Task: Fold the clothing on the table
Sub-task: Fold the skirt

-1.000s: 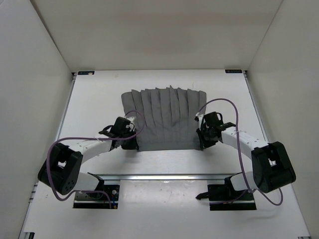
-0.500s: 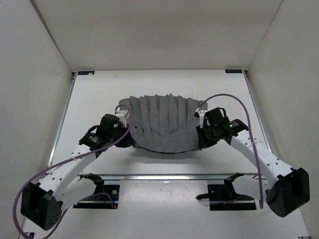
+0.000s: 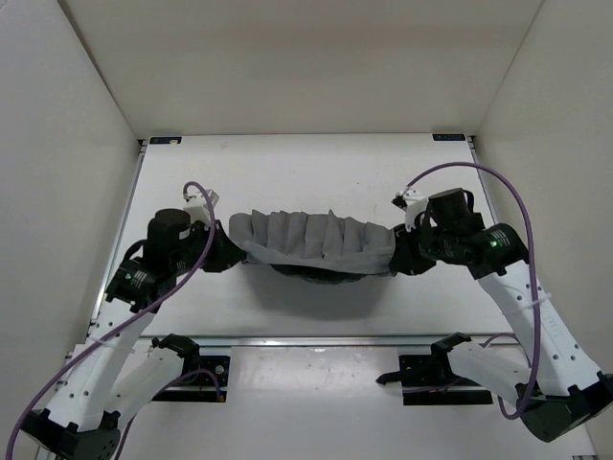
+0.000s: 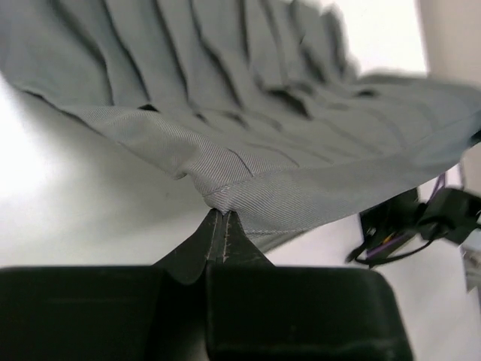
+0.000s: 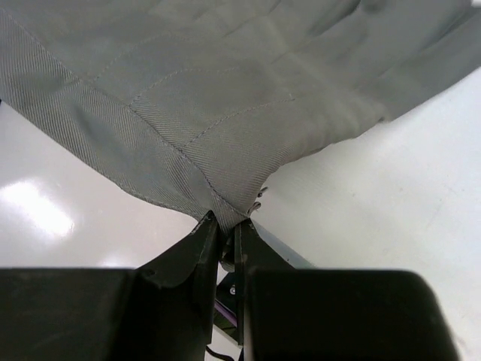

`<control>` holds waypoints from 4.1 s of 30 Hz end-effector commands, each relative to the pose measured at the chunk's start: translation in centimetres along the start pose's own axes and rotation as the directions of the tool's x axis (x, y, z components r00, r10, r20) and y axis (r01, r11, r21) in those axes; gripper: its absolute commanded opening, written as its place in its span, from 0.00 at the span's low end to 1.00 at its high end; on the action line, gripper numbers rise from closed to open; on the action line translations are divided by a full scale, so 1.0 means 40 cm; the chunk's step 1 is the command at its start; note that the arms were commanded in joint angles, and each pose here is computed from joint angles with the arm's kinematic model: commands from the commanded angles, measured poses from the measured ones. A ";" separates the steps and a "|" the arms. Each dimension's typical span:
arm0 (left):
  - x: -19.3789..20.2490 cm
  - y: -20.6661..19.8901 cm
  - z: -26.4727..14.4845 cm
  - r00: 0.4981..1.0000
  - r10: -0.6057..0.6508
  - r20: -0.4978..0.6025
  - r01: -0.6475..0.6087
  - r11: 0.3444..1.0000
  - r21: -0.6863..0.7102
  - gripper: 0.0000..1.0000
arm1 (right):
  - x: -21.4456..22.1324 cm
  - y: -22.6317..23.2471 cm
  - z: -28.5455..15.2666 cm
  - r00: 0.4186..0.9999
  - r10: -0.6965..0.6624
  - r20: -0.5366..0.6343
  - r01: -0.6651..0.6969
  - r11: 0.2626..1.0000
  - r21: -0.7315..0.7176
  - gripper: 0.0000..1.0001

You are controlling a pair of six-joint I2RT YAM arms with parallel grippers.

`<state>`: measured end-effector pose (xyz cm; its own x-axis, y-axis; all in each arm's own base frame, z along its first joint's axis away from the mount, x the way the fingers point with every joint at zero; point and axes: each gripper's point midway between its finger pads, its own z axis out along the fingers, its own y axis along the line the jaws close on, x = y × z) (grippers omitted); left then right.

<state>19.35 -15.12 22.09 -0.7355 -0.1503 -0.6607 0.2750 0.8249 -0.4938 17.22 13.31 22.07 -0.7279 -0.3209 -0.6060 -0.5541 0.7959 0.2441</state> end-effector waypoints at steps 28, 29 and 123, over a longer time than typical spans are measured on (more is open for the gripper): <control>-0.416 0.266 0.538 0.950 -0.311 0.031 0.308 0.948 0.079 0.56 | -0.477 -0.420 0.395 0.902 0.356 0.243 -0.337 0.934 -0.114 0.26; -0.428 0.264 0.547 0.950 -0.309 0.035 0.305 0.949 0.083 0.59 | -0.482 -0.424 0.397 0.903 0.356 0.240 -0.340 0.935 -0.107 0.40; 0.185 0.358 0.428 0.942 -0.320 -0.099 0.288 0.925 -0.249 0.00 | -0.335 0.354 0.790 0.990 -0.059 -0.129 -0.031 0.798 -0.602 0.00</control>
<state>30.61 -15.03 1.51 -0.8139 -0.3547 -0.4601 -0.0614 0.8400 -0.5391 31.54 45.40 11.04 -0.7434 -0.4099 -0.5285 -0.6587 0.3120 0.6847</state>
